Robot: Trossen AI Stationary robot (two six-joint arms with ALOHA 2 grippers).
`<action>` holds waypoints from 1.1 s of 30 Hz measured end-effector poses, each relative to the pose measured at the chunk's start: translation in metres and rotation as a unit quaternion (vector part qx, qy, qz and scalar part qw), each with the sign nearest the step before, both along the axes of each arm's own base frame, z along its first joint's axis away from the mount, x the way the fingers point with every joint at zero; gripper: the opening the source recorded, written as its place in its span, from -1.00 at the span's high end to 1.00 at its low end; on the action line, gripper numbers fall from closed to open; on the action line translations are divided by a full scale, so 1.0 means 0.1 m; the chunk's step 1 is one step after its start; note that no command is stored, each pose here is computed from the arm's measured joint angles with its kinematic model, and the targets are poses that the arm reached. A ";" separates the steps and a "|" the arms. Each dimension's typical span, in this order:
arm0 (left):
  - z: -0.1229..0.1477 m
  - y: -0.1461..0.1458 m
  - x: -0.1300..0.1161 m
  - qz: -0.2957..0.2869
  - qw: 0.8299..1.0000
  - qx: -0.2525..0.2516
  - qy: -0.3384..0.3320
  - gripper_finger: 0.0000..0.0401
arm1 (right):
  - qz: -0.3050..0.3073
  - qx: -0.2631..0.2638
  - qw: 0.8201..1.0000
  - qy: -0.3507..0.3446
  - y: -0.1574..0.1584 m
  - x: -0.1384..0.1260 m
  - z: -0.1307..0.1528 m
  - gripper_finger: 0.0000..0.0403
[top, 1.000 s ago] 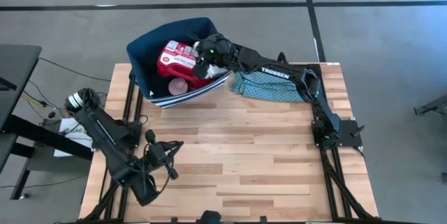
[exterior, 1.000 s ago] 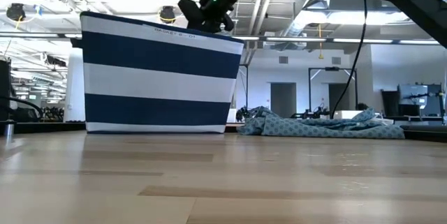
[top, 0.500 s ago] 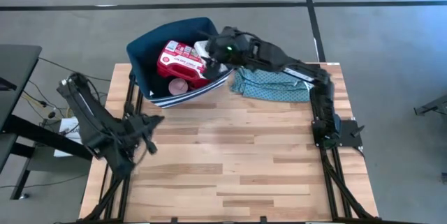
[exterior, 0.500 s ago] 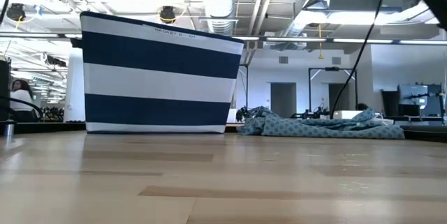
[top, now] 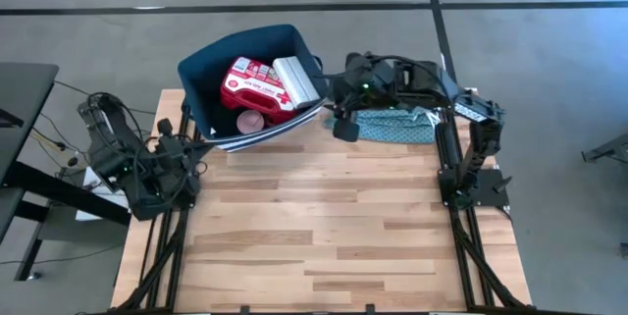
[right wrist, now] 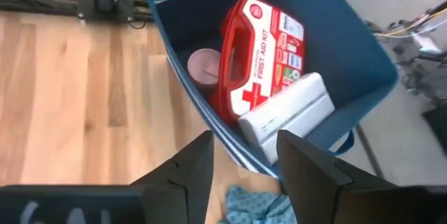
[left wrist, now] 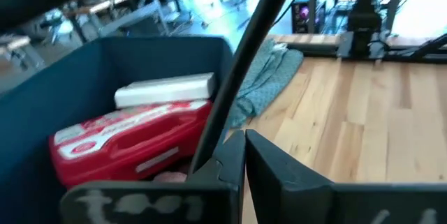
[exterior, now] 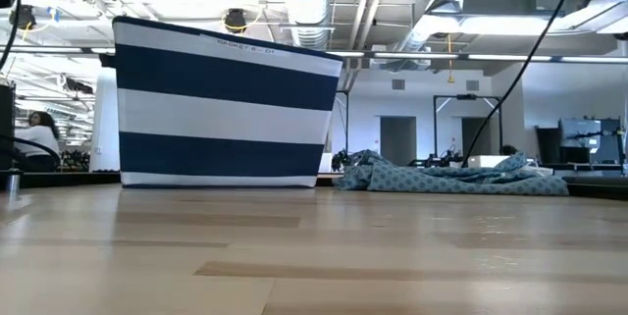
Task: Pick & place medical supplies in basket/bin
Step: Return to Home Position
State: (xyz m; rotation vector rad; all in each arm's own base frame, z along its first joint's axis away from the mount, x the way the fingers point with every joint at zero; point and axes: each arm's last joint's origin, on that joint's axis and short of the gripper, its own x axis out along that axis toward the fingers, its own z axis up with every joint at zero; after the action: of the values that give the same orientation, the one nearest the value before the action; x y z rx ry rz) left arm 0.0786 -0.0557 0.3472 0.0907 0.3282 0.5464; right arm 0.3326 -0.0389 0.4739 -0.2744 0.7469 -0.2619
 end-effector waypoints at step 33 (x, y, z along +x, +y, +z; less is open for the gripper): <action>0.85 -0.01 0.01 -0.182 0.978 -0.017 -0.103 0.98 | 0.002 0.004 1.000 0.011 -0.20 -0.32 0.05 0.32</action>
State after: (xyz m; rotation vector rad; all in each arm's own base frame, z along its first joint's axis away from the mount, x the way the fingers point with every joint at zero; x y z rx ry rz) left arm 0.0794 -0.0572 0.4318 0.0581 0.1129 0.1831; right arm 0.3003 -0.0593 0.4788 -0.2712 0.7686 -0.2533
